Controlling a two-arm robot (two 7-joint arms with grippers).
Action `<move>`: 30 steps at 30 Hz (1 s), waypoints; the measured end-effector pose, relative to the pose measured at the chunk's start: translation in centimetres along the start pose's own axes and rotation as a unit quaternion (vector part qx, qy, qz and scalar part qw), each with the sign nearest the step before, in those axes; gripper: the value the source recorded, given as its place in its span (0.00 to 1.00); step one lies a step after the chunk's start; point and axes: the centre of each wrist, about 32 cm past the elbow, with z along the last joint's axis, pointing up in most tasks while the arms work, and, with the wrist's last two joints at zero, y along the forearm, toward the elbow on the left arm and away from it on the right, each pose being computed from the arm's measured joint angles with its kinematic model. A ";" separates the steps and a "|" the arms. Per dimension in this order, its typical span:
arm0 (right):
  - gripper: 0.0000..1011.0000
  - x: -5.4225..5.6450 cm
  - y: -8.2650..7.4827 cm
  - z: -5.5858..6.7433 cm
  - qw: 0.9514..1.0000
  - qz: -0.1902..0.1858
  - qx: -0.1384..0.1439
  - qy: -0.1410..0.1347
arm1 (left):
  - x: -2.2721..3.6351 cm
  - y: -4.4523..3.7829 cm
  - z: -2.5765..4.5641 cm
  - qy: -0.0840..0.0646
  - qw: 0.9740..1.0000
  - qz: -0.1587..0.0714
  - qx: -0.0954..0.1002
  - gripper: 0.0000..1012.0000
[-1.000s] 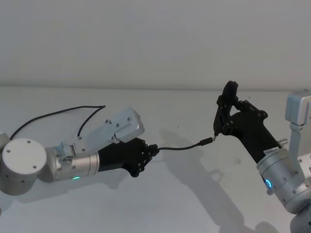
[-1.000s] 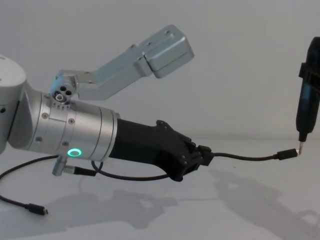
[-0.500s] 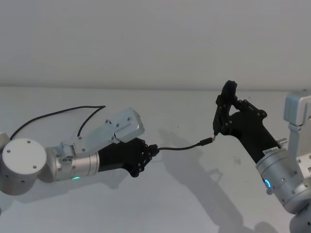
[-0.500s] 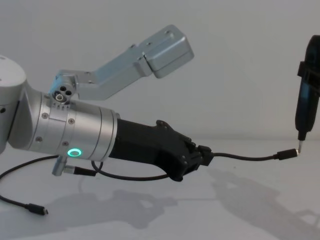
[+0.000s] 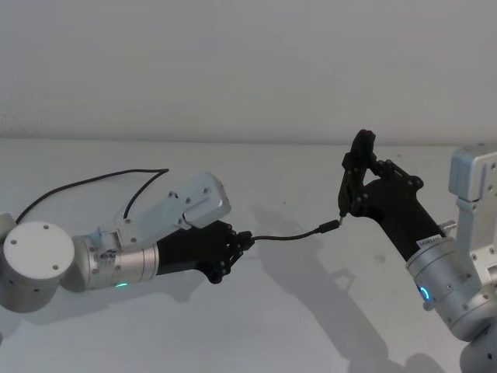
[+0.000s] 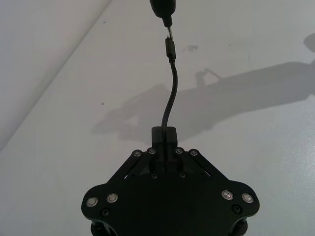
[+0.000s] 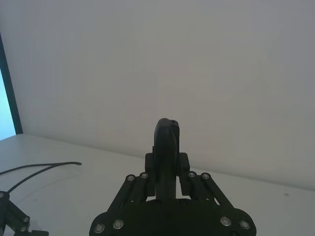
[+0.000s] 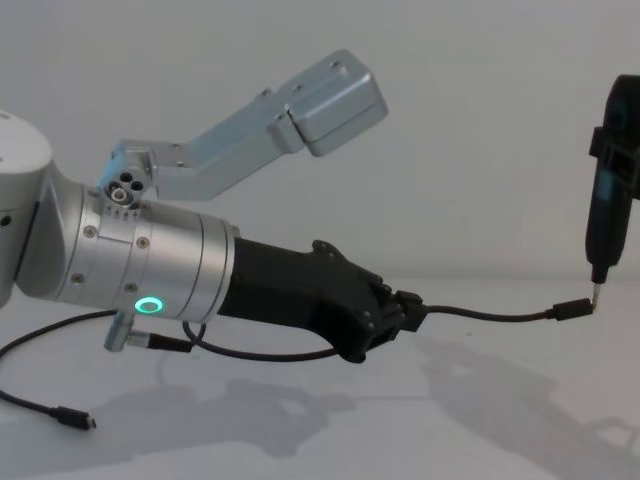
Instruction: Pick up the data cable with the one hand.
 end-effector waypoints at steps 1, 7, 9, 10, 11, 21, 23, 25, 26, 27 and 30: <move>0.27 0.0 0.0 0.0 1.000 0.000 0.000 0.000 | 0.00 0.00 0.00 0.000 1.000 0.000 0.000 0.04; 0.27 0.0 0.2 -0.1 1.000 0.000 0.001 -0.002 | 0.00 0.00 0.00 0.000 1.000 0.000 0.000 0.04; 0.27 0.0 0.2 -0.1 1.000 0.000 0.001 -0.002 | 0.00 0.00 0.00 0.000 1.000 0.000 0.000 0.04; 0.27 0.0 0.2 -0.1 1.000 0.000 0.001 -0.002 | 0.00 0.00 0.00 0.000 1.000 0.000 0.000 0.04; 0.27 0.0 0.2 -0.1 1.000 0.000 0.001 -0.002 | 0.00 0.00 0.00 0.000 1.000 0.000 0.000 0.04; 0.27 0.1 0.3 -0.2 1.000 -0.002 0.000 -0.004 | 0.00 0.00 0.00 0.000 1.000 0.000 0.000 0.03; 0.27 0.2 0.4 -0.3 1.000 -0.001 0.000 -0.004 | 0.00 0.00 0.00 0.000 1.000 0.000 0.000 0.04; 0.27 0.2 0.4 -0.3 1.000 -0.001 -0.001 -0.004 | 0.00 0.00 0.00 0.000 1.000 0.000 0.000 0.04; 0.27 0.2 0.5 -0.3 1.000 -0.001 -0.001 -0.004 | 0.00 0.00 0.00 0.000 1.000 0.000 0.000 0.04; 0.27 0.2 0.5 -0.4 1.000 -0.001 -0.001 -0.004 | 0.00 0.00 0.00 0.000 1.000 0.000 0.000 0.04; 0.27 0.2 0.6 -0.4 1.000 -0.001 -0.002 -0.003 | 0.00 0.00 0.00 0.000 1.000 0.000 0.000 0.04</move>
